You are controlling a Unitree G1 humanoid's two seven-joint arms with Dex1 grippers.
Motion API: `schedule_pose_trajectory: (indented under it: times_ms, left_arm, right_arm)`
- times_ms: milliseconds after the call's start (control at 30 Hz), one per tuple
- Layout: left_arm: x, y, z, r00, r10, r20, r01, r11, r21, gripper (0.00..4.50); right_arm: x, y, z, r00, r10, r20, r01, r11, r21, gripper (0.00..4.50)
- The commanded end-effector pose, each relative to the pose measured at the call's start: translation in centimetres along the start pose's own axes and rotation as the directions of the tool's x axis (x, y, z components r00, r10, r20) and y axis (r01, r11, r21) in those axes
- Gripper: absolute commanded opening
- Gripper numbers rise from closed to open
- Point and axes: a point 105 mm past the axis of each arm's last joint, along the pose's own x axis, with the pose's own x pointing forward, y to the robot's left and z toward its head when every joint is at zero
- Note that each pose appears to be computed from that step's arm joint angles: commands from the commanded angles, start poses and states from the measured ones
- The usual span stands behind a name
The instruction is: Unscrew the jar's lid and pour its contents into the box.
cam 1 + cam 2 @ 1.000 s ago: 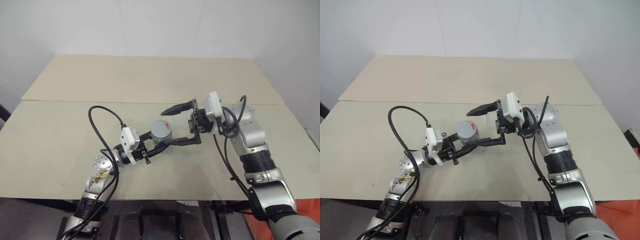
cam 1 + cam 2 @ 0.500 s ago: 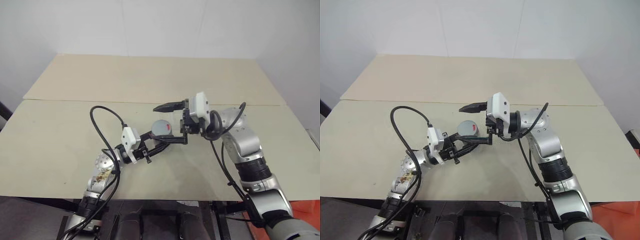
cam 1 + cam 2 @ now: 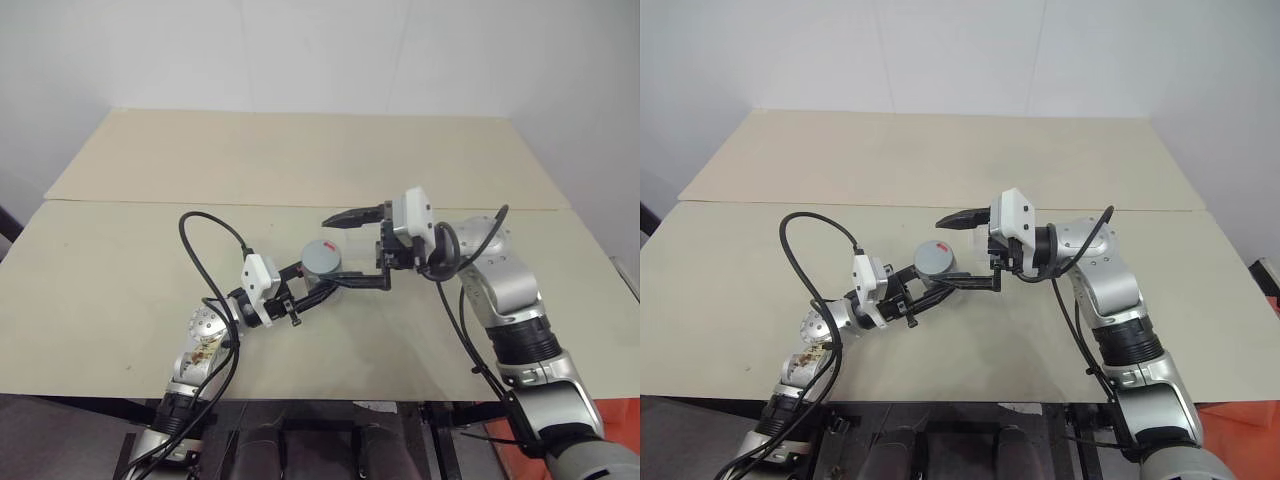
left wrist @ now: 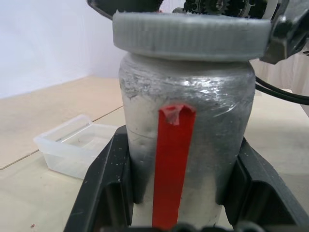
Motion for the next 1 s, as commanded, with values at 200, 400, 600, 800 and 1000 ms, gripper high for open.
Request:
schedule_pose_trajectory:
  times_ms: [200,400,600,800,1000]
  left_arm:
    - [0.4,-0.1,1.2,0.998,-0.022,0.052,0.020,0.999,0.046,1.93]
    - [0.4,-0.1,1.0,0.999,-0.023,0.049,0.021,0.999,0.045,1.93]
    - [0.5,-0.1,0.9,0.999,-0.021,0.045,0.019,0.999,0.046,1.93]
    - [0.5,-0.1,0.8,0.999,-0.016,0.043,0.014,0.999,0.049,1.93]
    - [0.7,-0.2,0.7,0.999,-0.018,0.044,0.016,0.999,0.048,1.93]
  right_arm:
    - [-2.3,-1.4,0.5,0.997,-0.082,-0.016,0.081,0.996,-0.047,4.48]
    - [-3.1,-1.2,0.6,0.997,-0.074,-0.028,0.073,0.996,-0.045,4.48]
    - [-3.4,0.5,1.4,0.999,-0.001,-0.034,-0.001,0.998,-0.057,4.48]
    - [-1.8,1.7,2.7,1.000,0.002,-0.004,-0.002,0.997,-0.072,4.48]
    - [0.9,1.8,3.1,0.997,-0.062,0.046,0.064,0.997,-0.049,4.48]
